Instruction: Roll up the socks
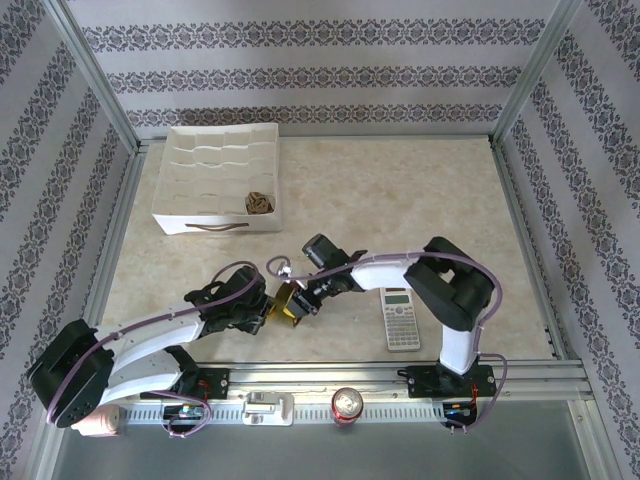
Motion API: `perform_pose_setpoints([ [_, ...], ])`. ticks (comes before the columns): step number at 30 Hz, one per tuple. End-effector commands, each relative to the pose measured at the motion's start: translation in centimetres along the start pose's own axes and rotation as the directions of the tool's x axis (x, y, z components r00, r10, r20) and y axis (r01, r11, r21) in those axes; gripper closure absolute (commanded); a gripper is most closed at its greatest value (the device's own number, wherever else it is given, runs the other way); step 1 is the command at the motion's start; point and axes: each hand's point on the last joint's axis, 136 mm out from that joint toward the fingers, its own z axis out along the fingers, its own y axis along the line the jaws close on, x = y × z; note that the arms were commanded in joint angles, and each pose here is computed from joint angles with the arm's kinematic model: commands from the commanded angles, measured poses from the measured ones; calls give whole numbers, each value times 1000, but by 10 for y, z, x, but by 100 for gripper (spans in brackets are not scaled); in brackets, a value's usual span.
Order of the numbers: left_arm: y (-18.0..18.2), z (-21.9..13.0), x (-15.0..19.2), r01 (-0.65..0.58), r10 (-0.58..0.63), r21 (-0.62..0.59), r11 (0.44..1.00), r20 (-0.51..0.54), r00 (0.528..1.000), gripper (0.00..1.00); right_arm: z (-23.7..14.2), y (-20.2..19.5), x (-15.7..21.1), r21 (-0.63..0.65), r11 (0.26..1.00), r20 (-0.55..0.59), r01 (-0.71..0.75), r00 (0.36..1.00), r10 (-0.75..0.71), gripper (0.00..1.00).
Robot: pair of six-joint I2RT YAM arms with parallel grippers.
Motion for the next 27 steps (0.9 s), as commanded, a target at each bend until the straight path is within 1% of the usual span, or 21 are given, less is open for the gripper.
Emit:
perform_pose_setpoints([
  [1, 52, 0, 0, 92, -88, -238, 967, 27, 996, 100, -30, -25, -4, 288, 937, 3, 196, 979, -206, 60],
  [3, 51, -1, 3, 94, -89, -285, 954, 32, 996, 100, -49, -15, -21, 375, 896, 68, 239, 957, -283, 51],
  [5, 54, -3, 6, 94, -89, -343, 935, 31, 996, 100, -62, -3, -25, 437, 861, 87, 261, 940, -329, 48],
  [8, 57, -5, 8, 86, -79, -410, 908, 35, 996, 100, -62, 16, -15, 490, 816, 72, 306, 919, -388, 41],
  [10, 58, -4, 9, 78, -71, -424, 902, 33, 997, 100, -52, 28, -3, 515, 777, 16, 362, 902, -431, 39],
  [13, 59, -3, 9, 74, -67, -432, 899, 31, 997, 100, -40, 33, 5, 560, 713, -66, 423, 880, -471, 39],
  [16, 57, -2, 8, 64, -57, -425, 903, 29, 998, 100, -31, 33, 1, 587, 653, -137, 478, 854, -502, 39],
  [18, 55, -1, 8, 59, -53, -418, 906, 28, 998, 100, -24, 31, -1, 584, 633, -177, 509, 840, -512, 39],
  [20, 53, -1, 8, 57, -50, -408, 911, 28, 998, 100, -16, 30, 2, 567, 632, -210, 529, 834, -509, 40],
  [24, 44, -1, 7, 36, -28, -376, 926, 27, 999, 100, -6, 23, 15, 551, 652, -251, 521, 848, -466, 44],
  [27, 37, 0, 8, 13, -7, -353, 935, 18, 1000, 100, -2, 17, 23, 554, 653, -280, 516, 854, -438, 54],
])
